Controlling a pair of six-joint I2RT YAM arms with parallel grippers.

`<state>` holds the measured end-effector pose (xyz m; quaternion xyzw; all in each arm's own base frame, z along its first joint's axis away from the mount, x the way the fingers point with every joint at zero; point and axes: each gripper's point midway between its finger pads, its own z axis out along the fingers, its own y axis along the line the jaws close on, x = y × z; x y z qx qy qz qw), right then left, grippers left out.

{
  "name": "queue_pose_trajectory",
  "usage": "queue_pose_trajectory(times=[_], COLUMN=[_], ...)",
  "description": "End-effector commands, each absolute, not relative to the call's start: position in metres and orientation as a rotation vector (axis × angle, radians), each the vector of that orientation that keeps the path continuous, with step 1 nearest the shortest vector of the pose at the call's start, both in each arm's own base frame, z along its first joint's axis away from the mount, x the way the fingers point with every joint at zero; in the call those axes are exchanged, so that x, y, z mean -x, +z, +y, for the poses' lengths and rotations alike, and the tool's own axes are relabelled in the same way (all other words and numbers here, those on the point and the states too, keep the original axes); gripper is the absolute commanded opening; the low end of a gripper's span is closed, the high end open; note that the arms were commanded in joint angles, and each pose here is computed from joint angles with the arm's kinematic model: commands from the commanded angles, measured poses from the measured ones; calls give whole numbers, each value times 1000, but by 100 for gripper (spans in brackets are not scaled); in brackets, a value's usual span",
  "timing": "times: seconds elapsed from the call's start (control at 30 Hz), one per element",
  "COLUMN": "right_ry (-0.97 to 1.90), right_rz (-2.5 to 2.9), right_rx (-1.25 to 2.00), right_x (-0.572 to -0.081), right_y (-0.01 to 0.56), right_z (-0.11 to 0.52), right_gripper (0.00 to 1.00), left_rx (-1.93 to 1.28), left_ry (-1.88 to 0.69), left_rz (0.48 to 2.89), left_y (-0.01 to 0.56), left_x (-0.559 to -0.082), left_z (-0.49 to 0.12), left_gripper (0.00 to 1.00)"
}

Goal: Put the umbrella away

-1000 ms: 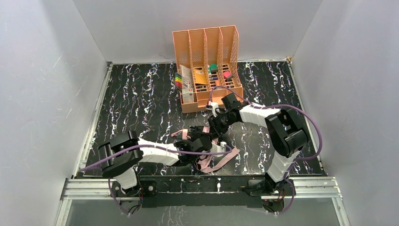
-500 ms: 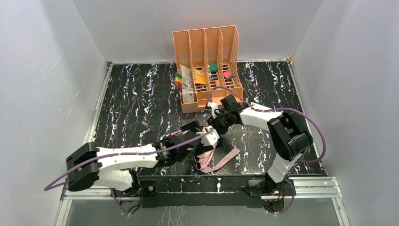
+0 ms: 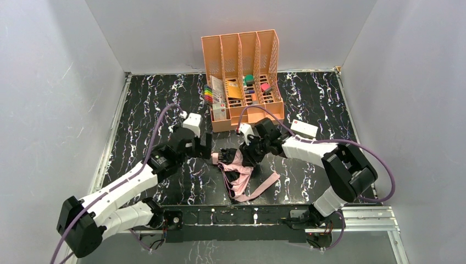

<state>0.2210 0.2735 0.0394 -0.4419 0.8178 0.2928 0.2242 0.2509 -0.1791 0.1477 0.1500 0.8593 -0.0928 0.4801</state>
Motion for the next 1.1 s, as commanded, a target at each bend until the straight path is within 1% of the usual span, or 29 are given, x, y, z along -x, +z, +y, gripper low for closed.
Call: queue_pose_trajectory(times=[0.0, 0.07, 0.13, 0.3, 0.4, 0.47, 0.5, 0.63, 0.77, 0.87, 1.0, 1.07], right_ry=[515, 488, 468, 362, 292, 260, 253, 247, 245, 256, 232, 210], right_rz=[2160, 2111, 2051, 1994, 2001, 1954, 1906, 1716, 1639, 1618, 1560, 1550], right_rx=[1312, 1344, 1384, 1424, 1447, 1436, 1443, 1489, 1599, 1670, 1727, 1733], right_x=[-233, -229, -224, -219, -219, -221, -221, -214, -206, -199, -197, -199], right_y=[27, 30, 34, 33, 27, 29, 33, 40, 33, 26, 23, 23], right_z=[258, 263, 268, 268, 268, 273, 277, 281, 279, 278, 276, 275], right_gripper=[31, 29, 29, 29, 23, 22, 23, 19, 22, 25, 23, 23], left_rx=[-272, -303, -408, -621, -701, -767, -814, -1002, -1156, -1262, -1364, -1387], left_ry=[-491, -540, -614, -627, -624, -635, -642, -653, -692, -774, -871, -875], left_rz=[2144, 2171, 2195, 2230, 2180, 2124, 2096, 2000, 1983, 1996, 2001, 2016], left_y=[167, 165, 161, 148, 147, 150, 149, 145, 134, 124, 110, 102], left_x=[-255, -260, -257, -261, -264, -265, -264, -256, -245, -234, -224, -225], left_z=[-194, -200, -214, -227, -230, -234, -236, -240, -244, -251, -259, -259], left_gripper=[98, 98, 98, 98, 98, 98, 98, 98, 98, 98, 98, 98])
